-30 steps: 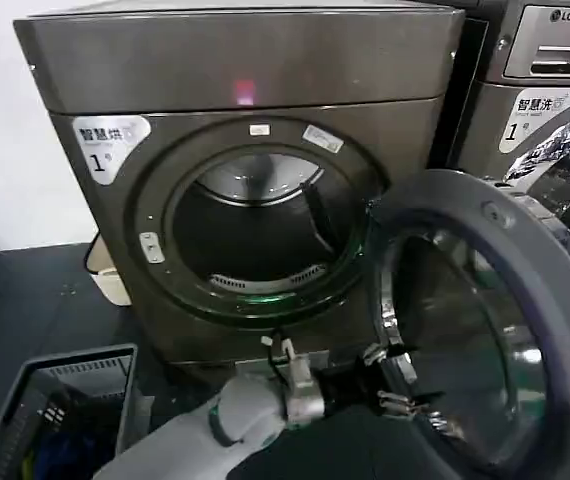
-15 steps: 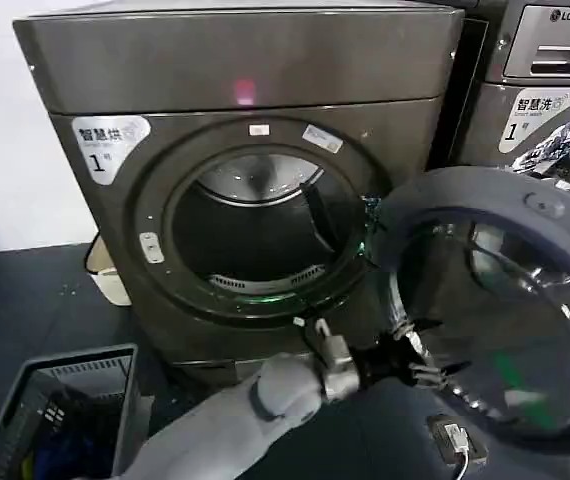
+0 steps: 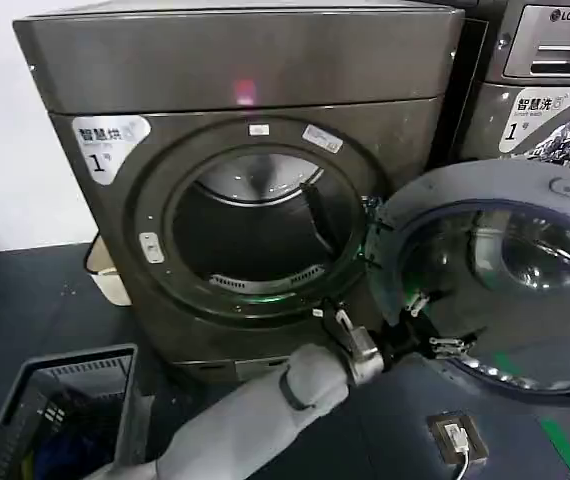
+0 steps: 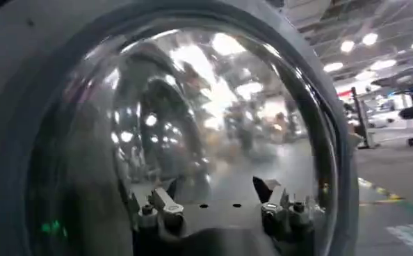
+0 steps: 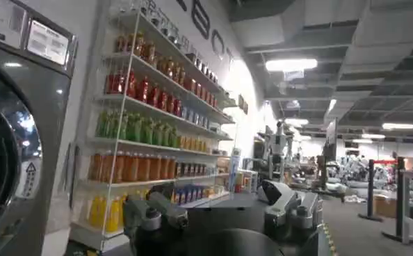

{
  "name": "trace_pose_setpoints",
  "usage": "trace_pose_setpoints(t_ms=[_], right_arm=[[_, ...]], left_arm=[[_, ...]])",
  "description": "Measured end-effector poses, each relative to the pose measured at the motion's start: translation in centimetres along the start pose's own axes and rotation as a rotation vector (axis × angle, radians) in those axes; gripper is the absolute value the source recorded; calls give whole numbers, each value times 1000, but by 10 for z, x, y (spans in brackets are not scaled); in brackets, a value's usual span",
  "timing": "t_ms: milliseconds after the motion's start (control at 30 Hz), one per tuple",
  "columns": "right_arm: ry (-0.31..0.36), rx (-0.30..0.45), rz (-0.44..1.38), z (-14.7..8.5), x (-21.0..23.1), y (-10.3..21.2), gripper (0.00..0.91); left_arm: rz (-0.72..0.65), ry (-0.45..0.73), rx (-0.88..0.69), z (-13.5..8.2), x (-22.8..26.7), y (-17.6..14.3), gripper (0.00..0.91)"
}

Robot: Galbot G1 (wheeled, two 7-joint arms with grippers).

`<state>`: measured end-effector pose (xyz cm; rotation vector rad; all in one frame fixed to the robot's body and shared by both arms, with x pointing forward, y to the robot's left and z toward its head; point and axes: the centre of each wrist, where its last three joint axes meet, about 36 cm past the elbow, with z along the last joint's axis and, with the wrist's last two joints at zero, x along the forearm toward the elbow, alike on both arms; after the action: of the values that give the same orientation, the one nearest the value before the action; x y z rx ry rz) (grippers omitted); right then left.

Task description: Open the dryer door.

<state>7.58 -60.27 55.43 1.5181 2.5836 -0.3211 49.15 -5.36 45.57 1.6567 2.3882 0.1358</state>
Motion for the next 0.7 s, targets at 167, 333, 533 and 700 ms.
trace_pose_setpoints(t_ms=[167, 333, 533, 700], right_arm=[[-1, 0, -1, 0, 0, 0, 907], [-2, -1, -1, 0, 0, 0, 907], [-2, -3, 0, 1, -1, -1, 907], [-6, -4, -3, 0, -3, 0, 907]], left_arm=[[-37, 10, -1, 5, -7, 4, 907], [-60, 15, -7, 8, -13, 9, 907], [-61, 16, -2, 11, -8, 10, 907], [-54, 6, 10, 8, -1, 11, 907]])
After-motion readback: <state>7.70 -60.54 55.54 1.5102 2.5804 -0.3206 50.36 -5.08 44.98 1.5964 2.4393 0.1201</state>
